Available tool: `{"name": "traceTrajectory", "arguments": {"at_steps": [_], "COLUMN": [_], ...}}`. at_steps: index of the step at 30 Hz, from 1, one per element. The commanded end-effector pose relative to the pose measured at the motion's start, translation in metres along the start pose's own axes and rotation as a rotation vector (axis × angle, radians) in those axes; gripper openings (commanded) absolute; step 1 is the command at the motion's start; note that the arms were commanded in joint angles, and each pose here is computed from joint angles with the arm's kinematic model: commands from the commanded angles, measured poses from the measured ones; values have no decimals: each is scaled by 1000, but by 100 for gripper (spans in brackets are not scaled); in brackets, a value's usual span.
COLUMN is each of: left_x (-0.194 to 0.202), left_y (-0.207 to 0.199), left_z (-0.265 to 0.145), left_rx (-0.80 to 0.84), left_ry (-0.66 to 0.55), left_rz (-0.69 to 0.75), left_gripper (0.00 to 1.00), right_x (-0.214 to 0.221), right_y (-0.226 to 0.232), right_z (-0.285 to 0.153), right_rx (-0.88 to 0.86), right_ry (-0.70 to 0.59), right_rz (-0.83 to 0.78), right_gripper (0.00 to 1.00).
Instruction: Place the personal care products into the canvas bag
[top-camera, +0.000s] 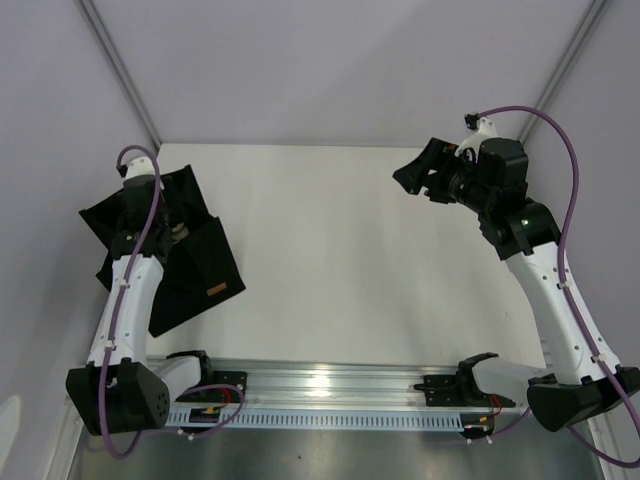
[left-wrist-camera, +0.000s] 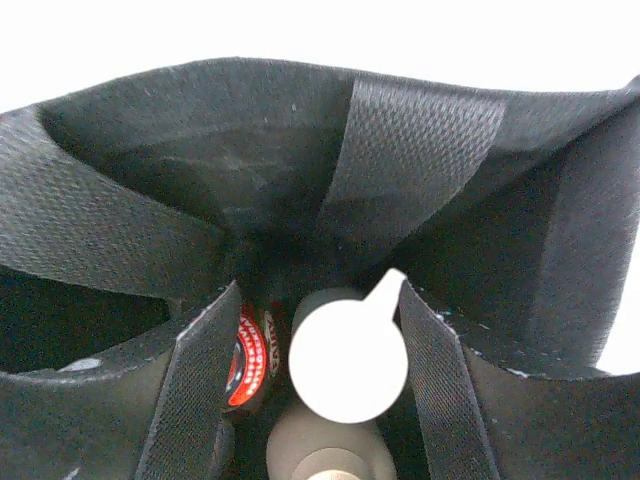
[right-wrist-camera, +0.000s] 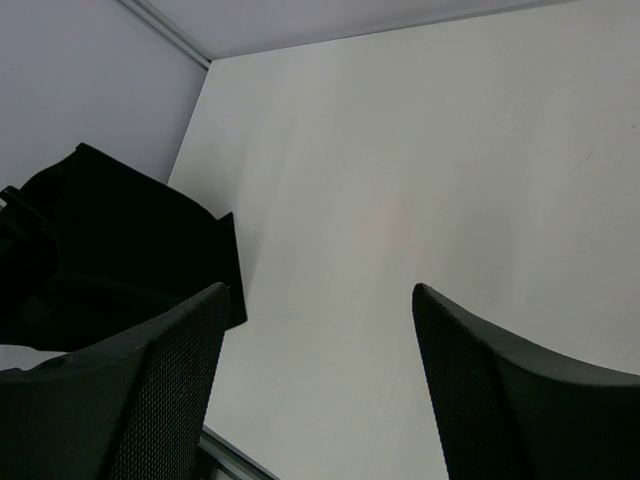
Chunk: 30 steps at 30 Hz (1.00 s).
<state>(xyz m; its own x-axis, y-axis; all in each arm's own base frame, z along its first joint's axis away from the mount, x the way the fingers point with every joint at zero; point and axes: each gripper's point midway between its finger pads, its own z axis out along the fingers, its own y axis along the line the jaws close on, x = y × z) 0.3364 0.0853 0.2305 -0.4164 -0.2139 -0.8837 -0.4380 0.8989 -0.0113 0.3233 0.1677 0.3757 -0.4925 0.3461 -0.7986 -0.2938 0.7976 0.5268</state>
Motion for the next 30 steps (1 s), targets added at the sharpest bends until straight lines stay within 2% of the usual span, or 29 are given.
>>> {"name": "traceTrajectory", "arguments": {"at_steps": [1, 5, 6, 8, 9, 14, 16, 20, 21, 22, 24, 26, 30], "left_x": [-34, -48, -68, -78, -98, -146, -157, -152, -159, -153, -142, -133, -79], "left_y": [1, 2, 0, -3, -8, -27, -40, -85, -110, -126, -168, -191, -237], "left_z": [-14, -29, -42, -56, -70, -120, -133, -139, -161, -159, -186, -197, -225], "left_rx": [9, 19, 36, 58, 97, 254, 334, 499, 587, 602, 697, 742, 909], "left_ry": [-84, -104, -148, -157, -200, -303, -299, -138, -142, -115, -106, -98, 16], "left_rz": [-37, -58, -102, -166, -198, -339, -358, -365, -315, -270, -168, -134, -62], "left_gripper": [69, 70, 70, 72, 75, 99, 99, 99, 99, 99, 99, 99, 99], "right_x": [-12, -15, -14, -13, -11, 0, 10, 28, 30, 30, 33, 39, 49], "right_y": [6, 10, 11, 12, 13, 16, 10, -8, -9, -10, -11, -11, -6], "right_z": [-10, -11, -11, -8, -6, -2, -1, 5, 5, 5, 5, 4, -5], "right_rx": [-15, -26, -31, -40, -45, -59, -46, 15, 20, 25, 32, 38, 15], "right_ry": [-56, -63, -58, -48, -41, 11, 46, 117, 121, 124, 136, 160, 186], "right_rz": [-16, -8, 1, 15, 16, 12, -17, -56, -58, -56, -48, -41, -100], "right_gripper": [78, 78, 78, 78, 77, 77, 78, 80, 82, 85, 98, 100, 99]}}
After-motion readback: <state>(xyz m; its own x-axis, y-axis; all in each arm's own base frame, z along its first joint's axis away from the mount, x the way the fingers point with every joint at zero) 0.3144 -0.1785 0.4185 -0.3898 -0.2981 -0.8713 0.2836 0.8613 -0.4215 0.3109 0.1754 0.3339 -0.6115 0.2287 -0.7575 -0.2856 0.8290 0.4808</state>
